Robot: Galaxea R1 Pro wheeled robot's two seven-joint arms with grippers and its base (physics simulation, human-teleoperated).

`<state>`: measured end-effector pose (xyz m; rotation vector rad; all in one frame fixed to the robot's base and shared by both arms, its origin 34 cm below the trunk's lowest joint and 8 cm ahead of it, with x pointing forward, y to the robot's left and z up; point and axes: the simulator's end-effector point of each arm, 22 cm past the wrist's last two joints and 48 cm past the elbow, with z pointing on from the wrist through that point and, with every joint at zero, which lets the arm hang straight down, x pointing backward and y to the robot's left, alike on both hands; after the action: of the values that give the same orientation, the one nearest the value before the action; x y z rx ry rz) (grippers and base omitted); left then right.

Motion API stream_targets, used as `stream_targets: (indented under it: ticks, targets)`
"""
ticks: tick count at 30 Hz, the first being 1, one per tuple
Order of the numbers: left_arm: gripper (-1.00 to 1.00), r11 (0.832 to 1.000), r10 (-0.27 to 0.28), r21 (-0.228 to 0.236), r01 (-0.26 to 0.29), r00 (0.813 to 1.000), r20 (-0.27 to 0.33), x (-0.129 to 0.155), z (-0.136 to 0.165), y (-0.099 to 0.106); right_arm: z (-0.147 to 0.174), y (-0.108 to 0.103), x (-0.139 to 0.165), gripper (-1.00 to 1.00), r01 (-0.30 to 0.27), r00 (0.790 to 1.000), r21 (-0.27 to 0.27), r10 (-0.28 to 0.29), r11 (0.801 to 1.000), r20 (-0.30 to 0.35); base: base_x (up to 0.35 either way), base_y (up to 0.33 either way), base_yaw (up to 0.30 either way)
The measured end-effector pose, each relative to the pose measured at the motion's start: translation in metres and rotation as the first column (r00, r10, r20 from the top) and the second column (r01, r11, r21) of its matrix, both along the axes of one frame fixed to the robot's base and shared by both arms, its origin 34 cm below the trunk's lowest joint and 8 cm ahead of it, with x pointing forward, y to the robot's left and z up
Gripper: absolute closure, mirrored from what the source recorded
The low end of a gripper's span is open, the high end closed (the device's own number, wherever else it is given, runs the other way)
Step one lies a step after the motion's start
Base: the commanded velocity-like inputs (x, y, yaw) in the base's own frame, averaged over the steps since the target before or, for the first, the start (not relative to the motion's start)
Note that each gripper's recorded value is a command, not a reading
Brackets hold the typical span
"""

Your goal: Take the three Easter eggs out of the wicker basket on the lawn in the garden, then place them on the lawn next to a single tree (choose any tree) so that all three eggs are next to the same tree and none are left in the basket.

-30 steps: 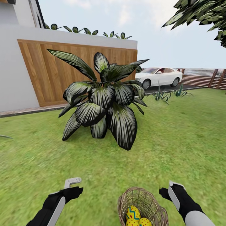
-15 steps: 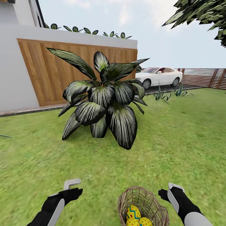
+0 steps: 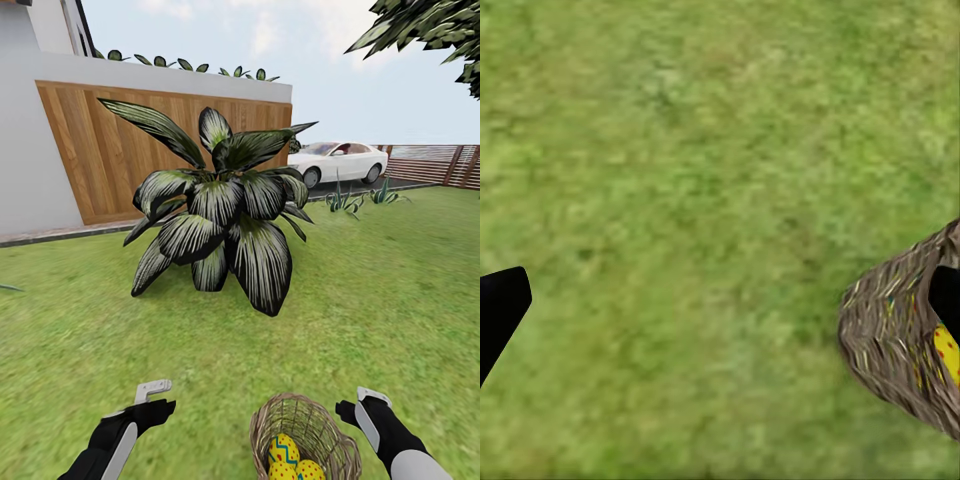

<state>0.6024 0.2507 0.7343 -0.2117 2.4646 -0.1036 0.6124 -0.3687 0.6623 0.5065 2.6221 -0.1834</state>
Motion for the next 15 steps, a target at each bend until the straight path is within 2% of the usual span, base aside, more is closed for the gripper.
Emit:
stream_targets:
  ticks: [15]
  targets:
    - [-1.00,1.000,-0.001,0.005,0.001,1.000,0.000,0.000,-0.023,0.000,-0.024,-0.001,-0.001,-1.00,0.003,1.000,0.000,-0.003,1.000,-0.005,0.000,0.000,0.000]
